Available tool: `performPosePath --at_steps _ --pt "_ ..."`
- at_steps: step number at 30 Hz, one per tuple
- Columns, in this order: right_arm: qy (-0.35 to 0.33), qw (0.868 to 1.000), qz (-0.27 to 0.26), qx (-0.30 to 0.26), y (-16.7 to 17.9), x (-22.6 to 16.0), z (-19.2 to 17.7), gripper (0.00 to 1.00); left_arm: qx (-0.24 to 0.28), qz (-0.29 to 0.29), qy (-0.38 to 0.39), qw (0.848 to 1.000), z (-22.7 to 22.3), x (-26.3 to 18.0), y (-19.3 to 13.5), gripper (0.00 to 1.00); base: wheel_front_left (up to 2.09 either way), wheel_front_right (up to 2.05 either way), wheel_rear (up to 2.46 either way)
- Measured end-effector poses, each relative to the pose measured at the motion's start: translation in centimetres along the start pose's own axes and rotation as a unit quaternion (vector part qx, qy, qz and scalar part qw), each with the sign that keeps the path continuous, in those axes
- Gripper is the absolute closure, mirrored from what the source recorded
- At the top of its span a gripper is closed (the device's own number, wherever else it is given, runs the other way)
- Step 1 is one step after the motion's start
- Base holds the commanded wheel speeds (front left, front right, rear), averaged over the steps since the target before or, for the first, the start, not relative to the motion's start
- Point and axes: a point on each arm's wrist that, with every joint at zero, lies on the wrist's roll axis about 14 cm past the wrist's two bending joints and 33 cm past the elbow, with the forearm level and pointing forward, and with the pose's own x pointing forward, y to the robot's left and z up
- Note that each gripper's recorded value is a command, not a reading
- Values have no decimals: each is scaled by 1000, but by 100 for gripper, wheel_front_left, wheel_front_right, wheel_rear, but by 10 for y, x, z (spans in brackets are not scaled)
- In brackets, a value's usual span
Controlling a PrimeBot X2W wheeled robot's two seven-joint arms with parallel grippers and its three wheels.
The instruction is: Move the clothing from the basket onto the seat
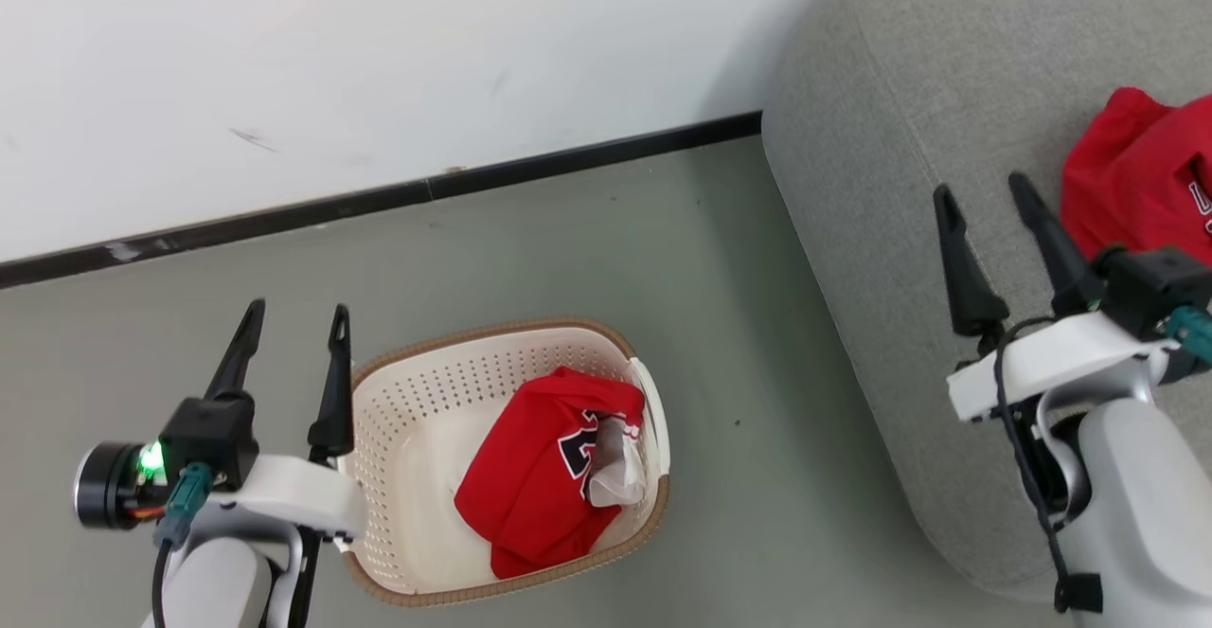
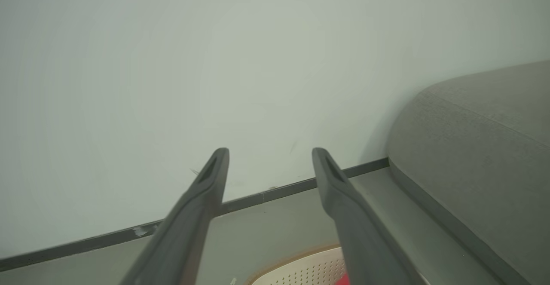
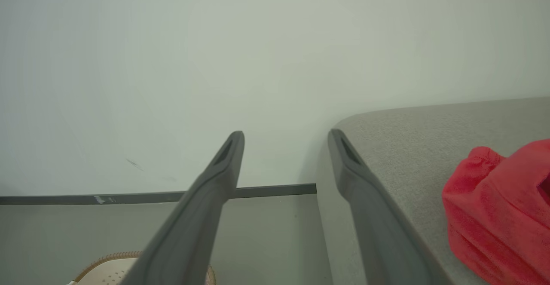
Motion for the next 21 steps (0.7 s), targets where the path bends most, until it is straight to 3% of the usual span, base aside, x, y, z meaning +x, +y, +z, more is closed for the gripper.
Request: performPosePath --at_steps 10,21 --pt "9 1000 3 11 13 -24 -4 0 4 60 0 998 7 -32 31 0 0 0 0" --pt "39 999 14 32 32 -61 -20 0 8 84 -23 996 27 -60 41 0 0 0 0"
